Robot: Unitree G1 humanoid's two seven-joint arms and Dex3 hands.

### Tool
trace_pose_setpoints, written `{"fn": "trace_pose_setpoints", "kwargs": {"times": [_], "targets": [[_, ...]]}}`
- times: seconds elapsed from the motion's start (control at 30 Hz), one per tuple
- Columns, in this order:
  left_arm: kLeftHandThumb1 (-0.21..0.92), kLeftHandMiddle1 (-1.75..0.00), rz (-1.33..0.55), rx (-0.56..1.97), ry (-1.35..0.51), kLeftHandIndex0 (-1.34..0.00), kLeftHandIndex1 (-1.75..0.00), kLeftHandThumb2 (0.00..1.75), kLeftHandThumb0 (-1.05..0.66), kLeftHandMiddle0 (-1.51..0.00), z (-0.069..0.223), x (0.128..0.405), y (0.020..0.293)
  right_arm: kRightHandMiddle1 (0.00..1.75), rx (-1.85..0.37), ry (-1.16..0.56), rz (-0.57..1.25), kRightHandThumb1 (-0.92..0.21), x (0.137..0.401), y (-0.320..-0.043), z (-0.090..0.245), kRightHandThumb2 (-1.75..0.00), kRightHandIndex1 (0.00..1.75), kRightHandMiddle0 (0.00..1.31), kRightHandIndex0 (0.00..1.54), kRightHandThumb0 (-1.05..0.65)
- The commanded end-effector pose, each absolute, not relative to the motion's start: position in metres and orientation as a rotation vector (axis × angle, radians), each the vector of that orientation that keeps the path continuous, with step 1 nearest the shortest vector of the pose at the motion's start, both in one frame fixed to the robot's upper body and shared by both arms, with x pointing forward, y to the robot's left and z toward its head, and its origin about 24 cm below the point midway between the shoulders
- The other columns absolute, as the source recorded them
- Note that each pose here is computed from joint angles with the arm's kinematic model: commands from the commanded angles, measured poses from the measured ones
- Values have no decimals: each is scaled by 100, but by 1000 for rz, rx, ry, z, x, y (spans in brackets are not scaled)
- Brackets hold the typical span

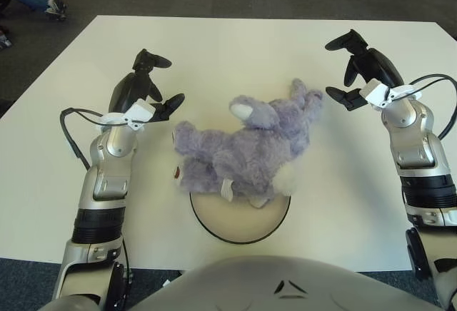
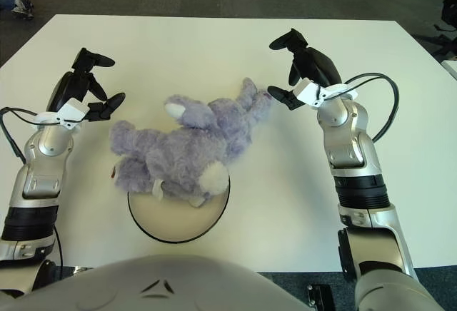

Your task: Put the doll into the plate.

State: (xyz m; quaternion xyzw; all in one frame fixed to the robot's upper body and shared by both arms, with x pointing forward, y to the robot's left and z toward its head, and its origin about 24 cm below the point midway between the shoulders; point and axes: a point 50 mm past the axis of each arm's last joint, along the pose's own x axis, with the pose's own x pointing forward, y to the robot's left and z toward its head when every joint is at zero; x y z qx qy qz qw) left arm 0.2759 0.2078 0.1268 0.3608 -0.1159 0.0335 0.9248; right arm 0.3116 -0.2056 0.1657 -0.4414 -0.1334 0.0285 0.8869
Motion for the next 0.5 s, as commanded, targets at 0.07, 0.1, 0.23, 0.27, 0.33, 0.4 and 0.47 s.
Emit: {"fn": "trace_pose_setpoints", "kwargs": {"times": [0.07, 0.1, 0.23, 0.27, 0.33, 0.4, 0.47], "targets": [[65, -175, 65, 686, -248, -39, -165, 82, -40, -98, 124, 283, 203, 129, -840, -262, 11, -3, 317, -209, 161, -166, 175, 3, 85, 60], [64, -175, 64, 681, -249, -40, -165, 83, -40, -99, 124, 283, 203, 129, -834, -262, 7, -3, 317, -209, 160, -166, 175, 3, 85, 60], [59, -175, 61, 665, -251, -44, -167, 90, -40, -102, 121, 285, 202, 131, -814, -261, -7, -3, 319, -210, 158, -166, 175, 5, 85, 60], [58, -175, 61, 662, -252, -45, -168, 93, -40, -103, 121, 285, 202, 132, -809, -260, -12, -3, 319, -210, 157, -166, 175, 6, 85, 60], [55, -175, 61, 660, -254, -46, -168, 96, -41, -104, 120, 286, 202, 133, -805, -259, -16, -3, 320, -210, 157, -167, 175, 8, 85, 60], [54, -175, 61, 658, -255, -47, -169, 99, -41, -105, 119, 286, 203, 133, -799, -258, -23, -3, 320, -210, 156, -167, 175, 9, 85, 60], [52, -175, 60, 649, -256, -47, -170, 101, -41, -104, 116, 287, 203, 135, -784, -247, -36, -3, 322, -212, 153, -167, 175, 12, 85, 60]]}}
